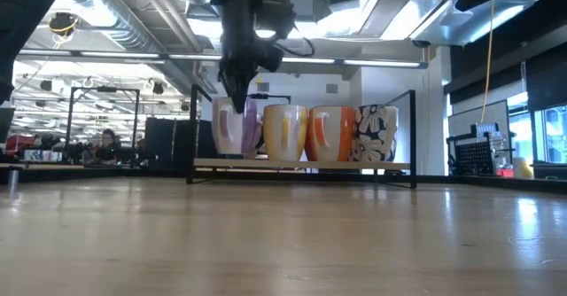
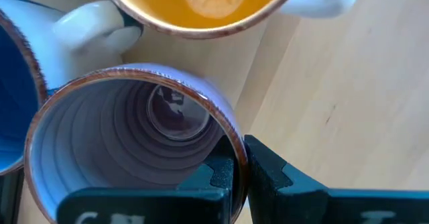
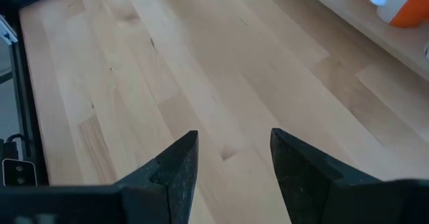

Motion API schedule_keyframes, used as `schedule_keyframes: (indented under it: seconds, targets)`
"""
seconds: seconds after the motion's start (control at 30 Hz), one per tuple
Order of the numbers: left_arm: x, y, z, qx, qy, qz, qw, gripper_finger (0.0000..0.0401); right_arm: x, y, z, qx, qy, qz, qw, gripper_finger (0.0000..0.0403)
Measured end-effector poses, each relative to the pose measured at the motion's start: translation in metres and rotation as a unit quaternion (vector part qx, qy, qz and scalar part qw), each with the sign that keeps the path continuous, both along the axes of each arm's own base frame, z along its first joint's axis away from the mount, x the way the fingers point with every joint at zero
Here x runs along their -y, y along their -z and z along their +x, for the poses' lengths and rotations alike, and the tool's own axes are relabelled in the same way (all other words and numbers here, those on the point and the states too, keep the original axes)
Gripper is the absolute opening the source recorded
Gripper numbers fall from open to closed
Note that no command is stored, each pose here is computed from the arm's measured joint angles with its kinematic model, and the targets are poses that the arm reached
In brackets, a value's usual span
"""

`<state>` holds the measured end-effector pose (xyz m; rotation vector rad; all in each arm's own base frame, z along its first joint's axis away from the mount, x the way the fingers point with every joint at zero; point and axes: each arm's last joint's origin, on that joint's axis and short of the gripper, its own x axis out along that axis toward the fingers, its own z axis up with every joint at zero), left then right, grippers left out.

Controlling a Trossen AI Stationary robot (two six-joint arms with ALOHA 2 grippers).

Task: Place coffee mugs
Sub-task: Put the purple patterned mug on the shelf

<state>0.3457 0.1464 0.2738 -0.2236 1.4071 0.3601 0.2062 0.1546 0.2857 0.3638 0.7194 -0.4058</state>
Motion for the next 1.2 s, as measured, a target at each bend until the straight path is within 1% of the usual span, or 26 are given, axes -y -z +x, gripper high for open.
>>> schedule_keyframes:
  seconds: [0.17,0.43,0.63,0.9,1.03,1.2]
  targets:
    - [-0.0020,0.0078,-0.0011,0.000,0.002,-0.010,1.000,0.0012,0.0000,-0.0001,0.0000,0.001,0.001,-0.001,1.000,0.0175]
    - [-0.0027,0.0075,0.0007,0.010,0.003,-0.007,1.000,0.0014,0.0000,-0.0001,0.0001,0.001,0.001,-0.001,1.000,0.0175]
    - [-0.0037,0.0075,0.0002,0.010,0.001,-0.008,1.000,0.0031,-0.0002,-0.0003,0.0003,0.003,0.001,0.000,1.000,0.0175]
    - [-0.0042,0.0074,0.0004,0.011,0.001,-0.007,1.000,0.0028,-0.0013,-0.0012,0.0015,0.011,0.001,0.007,1.000,0.0175]
    - [-0.0033,0.0073,0.0012,0.013,0.002,-0.006,1.000,0.0047,-0.0014,-0.0013,0.0016,0.012,0.001,0.007,1.000,0.0175]
    - [-0.0030,0.0062,0.0005,0.013,0.002,-0.005,1.000,0.0095,-0.0013,-0.0012,0.0017,0.011,0.001,0.007,1.000,0.0175]
